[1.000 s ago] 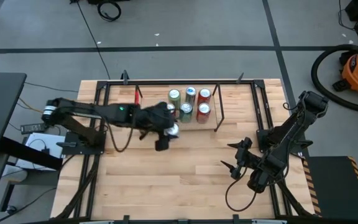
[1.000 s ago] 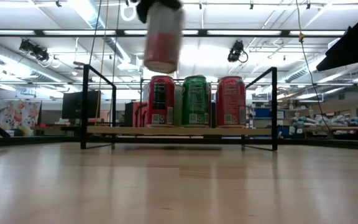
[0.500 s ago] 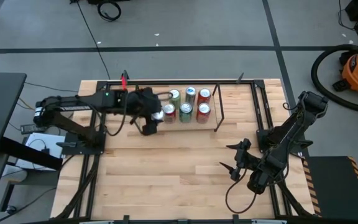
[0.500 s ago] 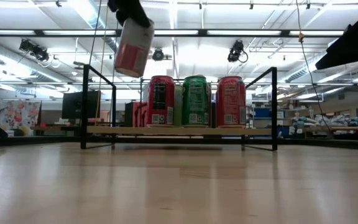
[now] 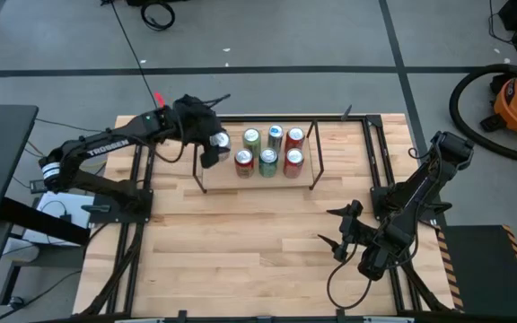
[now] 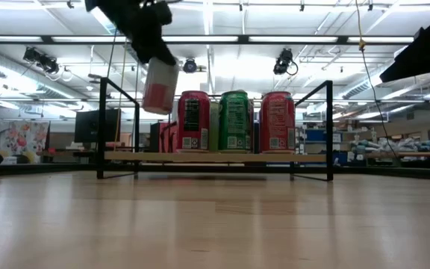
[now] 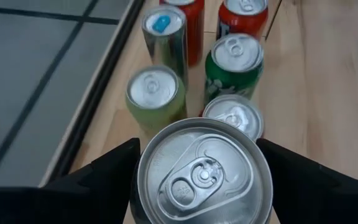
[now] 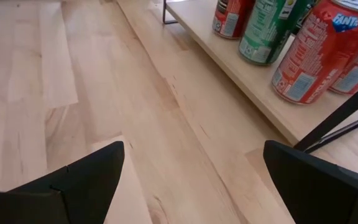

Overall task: Place canned beverage on shelf
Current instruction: Put the orange-white soda can on the shelf

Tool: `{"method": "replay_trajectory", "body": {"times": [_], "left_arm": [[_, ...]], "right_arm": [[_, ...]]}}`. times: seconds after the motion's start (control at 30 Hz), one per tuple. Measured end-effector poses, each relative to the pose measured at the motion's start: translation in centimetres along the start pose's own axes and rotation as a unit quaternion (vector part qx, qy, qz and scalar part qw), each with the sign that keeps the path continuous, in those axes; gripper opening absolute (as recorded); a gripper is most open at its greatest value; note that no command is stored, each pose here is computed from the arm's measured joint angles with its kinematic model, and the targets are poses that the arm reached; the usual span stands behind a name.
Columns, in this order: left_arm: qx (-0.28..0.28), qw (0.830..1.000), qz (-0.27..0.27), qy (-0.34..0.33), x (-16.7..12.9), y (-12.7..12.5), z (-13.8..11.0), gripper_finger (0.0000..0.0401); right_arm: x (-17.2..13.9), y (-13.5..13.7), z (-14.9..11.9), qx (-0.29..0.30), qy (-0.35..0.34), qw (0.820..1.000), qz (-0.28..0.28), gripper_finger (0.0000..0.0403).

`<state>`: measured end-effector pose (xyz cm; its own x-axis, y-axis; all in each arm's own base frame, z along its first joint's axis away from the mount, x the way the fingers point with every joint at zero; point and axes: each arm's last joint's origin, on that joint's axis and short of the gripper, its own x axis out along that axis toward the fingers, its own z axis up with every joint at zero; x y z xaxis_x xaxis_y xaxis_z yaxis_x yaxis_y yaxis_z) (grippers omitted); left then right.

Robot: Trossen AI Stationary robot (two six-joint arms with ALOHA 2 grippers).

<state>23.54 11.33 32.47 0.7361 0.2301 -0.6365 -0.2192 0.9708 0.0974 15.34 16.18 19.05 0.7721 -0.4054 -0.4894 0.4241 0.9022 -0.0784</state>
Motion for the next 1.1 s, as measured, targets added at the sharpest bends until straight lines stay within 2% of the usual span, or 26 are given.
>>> {"method": "replay_trajectory", "body": {"times": [0.13,0.27,0.47,0.57,0.83,1.1], "left_arm": [[-0.012,1.000,-0.020,-0.014,0.7,2.1,-1.8,0.0306],[-0.020,0.999,-0.016,-0.040,1.2,4.3,-3.4,0.0306],[-0.037,0.996,-0.017,-0.075,2.0,6.3,-5.4,0.0306],[-0.047,0.997,-0.022,-0.060,2.8,6.6,-6.2,0.0306],[-0.051,0.997,-0.045,-0.041,5.4,6.7,-6.7,0.0306],[-0.054,0.997,-0.045,-0.033,6.4,6.9,-7.0,0.0306]], "right_arm": [[0.2,-0.1,0.1,-0.003,-0.001,1.000,-0.006,0.0396],[0.2,-0.1,0.2,-0.012,-0.006,1.000,-0.010,0.0396],[0.7,-0.3,0.4,-0.011,-0.008,1.000,-0.022,0.0396],[1.0,-0.5,0.6,-0.011,-0.006,0.999,-0.029,0.0396],[1.4,-0.6,0.8,-0.010,-0.004,0.999,-0.036,0.0396],[1.4,-0.6,0.8,-0.008,-0.003,0.999,-0.035,0.0396]]}}
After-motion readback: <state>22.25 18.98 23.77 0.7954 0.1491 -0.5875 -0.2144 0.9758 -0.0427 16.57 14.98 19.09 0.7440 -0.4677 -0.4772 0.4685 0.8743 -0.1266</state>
